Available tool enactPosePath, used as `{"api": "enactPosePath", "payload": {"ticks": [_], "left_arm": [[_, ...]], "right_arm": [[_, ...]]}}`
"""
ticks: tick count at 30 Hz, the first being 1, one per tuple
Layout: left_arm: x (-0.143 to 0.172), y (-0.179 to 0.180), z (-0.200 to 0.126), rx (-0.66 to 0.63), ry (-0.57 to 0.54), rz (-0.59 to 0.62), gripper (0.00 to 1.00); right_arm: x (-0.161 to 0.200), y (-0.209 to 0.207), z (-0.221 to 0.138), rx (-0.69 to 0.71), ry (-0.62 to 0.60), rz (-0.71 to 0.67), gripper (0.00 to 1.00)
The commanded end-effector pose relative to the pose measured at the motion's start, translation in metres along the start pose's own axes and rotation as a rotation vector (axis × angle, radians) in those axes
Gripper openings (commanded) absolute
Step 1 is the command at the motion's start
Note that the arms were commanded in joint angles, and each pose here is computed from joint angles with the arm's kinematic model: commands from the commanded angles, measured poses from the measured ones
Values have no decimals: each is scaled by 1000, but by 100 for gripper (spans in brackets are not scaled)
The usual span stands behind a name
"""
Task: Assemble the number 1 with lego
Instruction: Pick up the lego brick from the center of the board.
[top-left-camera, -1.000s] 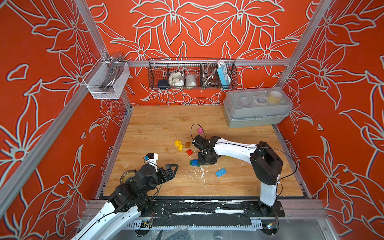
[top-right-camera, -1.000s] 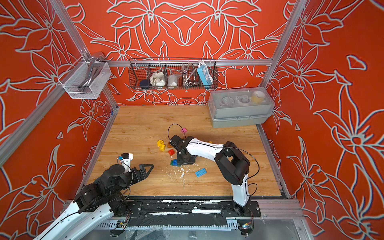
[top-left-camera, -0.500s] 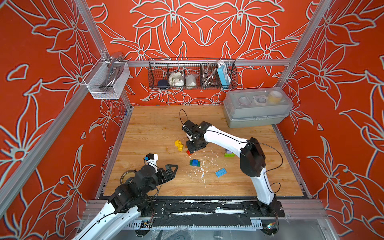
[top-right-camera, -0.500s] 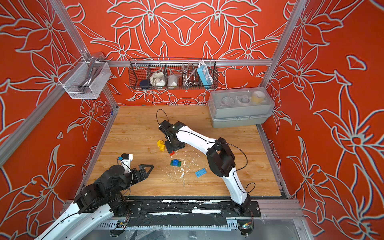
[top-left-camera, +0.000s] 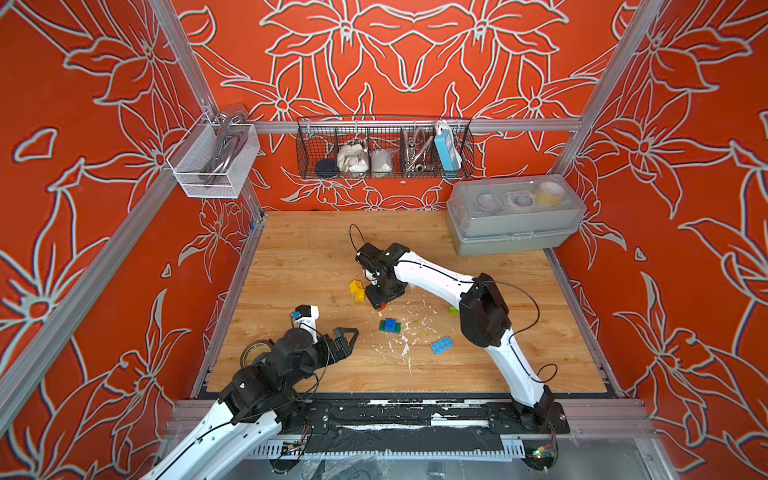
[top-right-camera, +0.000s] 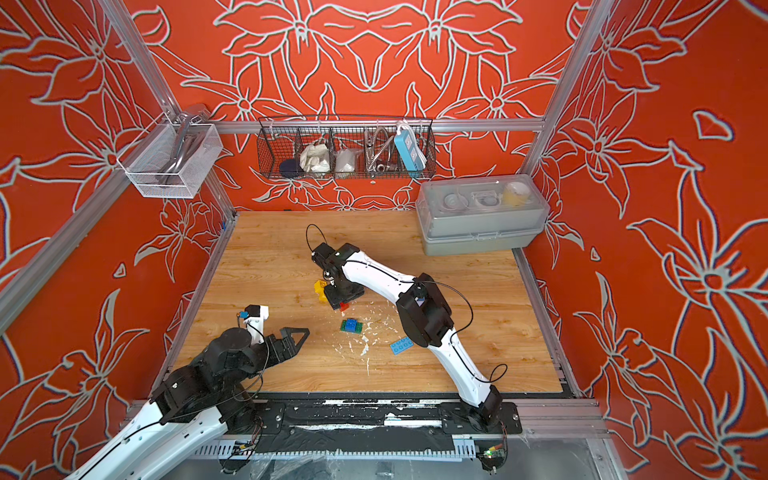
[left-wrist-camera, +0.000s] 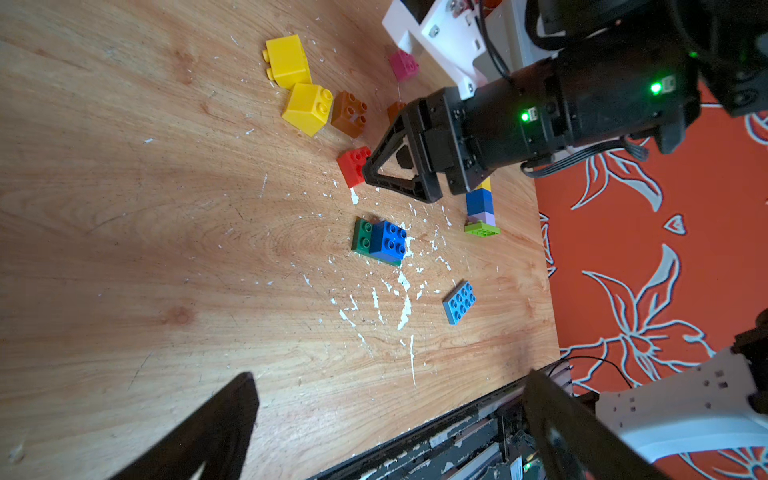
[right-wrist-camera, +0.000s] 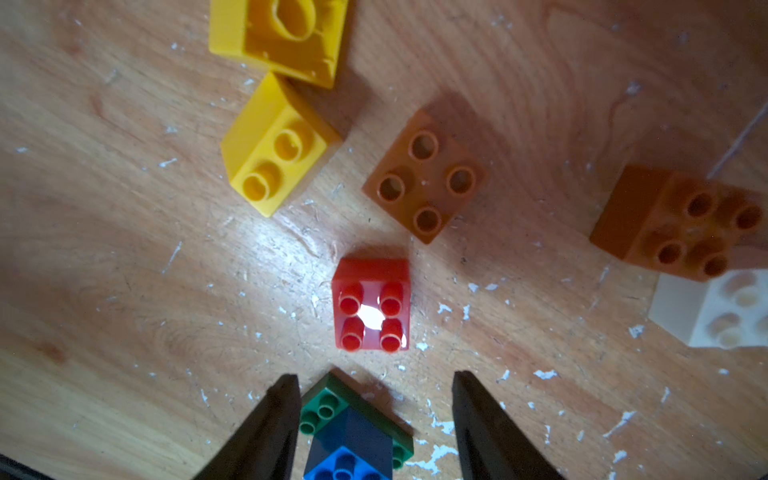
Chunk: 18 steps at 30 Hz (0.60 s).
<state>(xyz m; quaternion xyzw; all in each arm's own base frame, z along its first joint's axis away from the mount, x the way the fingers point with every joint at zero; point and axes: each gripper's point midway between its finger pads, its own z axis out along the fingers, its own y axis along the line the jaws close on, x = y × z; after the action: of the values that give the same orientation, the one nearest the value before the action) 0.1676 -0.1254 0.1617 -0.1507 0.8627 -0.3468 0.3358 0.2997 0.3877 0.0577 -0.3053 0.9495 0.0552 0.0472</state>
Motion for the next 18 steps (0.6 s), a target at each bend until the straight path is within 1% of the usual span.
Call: {"api": "enactPosePath", "payload": {"ticks": [1,6,12,18], "left_arm": [[-2,-4,1,17,-5,19,100],[-2,-4,2,14,-5,19,100],[-2,-3,2,11,-7,15,100],[-3,-2,1,12,-12,12,100]], "right_arm": [[3,0,10,9,44,-5,60],[-1,-6,16,26,44,20,60],[-4,-8,22,34,38,74,54],[-8,-9,25,44,21,143,52]]}}
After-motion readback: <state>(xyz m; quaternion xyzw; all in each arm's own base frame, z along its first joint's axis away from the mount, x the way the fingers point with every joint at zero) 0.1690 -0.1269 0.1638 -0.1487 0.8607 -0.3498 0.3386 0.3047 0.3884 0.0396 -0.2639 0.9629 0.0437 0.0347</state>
